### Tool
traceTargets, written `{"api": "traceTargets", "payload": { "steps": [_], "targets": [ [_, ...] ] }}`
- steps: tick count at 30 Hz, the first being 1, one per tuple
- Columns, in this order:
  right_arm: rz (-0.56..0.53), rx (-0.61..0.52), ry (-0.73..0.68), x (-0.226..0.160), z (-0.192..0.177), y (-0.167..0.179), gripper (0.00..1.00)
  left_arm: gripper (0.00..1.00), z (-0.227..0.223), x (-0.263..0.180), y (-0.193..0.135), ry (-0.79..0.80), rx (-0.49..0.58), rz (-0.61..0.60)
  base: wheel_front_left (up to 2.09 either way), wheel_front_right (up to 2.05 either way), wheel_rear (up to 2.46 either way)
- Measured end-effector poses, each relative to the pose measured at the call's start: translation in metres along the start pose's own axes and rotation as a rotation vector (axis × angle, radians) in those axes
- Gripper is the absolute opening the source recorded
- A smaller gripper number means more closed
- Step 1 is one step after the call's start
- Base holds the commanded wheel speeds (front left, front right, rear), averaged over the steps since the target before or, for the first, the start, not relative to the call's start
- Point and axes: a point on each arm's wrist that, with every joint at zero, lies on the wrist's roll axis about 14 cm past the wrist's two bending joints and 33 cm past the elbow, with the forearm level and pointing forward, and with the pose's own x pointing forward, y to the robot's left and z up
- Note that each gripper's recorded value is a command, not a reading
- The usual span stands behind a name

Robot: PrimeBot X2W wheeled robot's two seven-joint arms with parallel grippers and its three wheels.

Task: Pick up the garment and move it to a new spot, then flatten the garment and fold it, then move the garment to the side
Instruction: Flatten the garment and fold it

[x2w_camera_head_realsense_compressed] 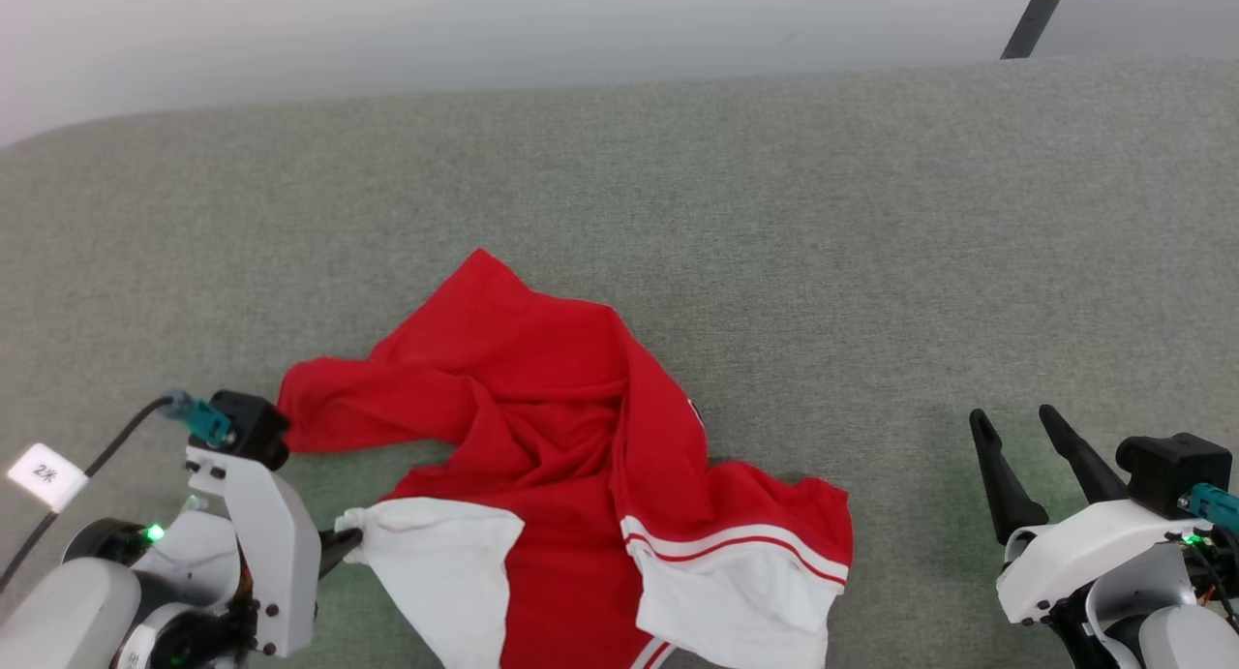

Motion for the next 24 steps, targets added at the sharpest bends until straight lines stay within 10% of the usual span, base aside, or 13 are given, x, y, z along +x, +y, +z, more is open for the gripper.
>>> {"api": "traceTargets", "payload": {
  "steps": [5, 24],
  "targets": [
    [-0.005, 0.000, -0.001, -0.002, 0.000, -0.002, 1.00, 1.00, 0.001, 0.009, 0.007, 0.002, -0.003, 0.018, 0.00, 0.00, 0.00],
    [0.059, -0.028, -0.033, -0.033, 0.016, 0.018, 1.00, 1.00, 0.049, -0.055, 0.011, -0.430, 0.002, 0.097, 0.00, 0.00, 0.00]
  ]
}}
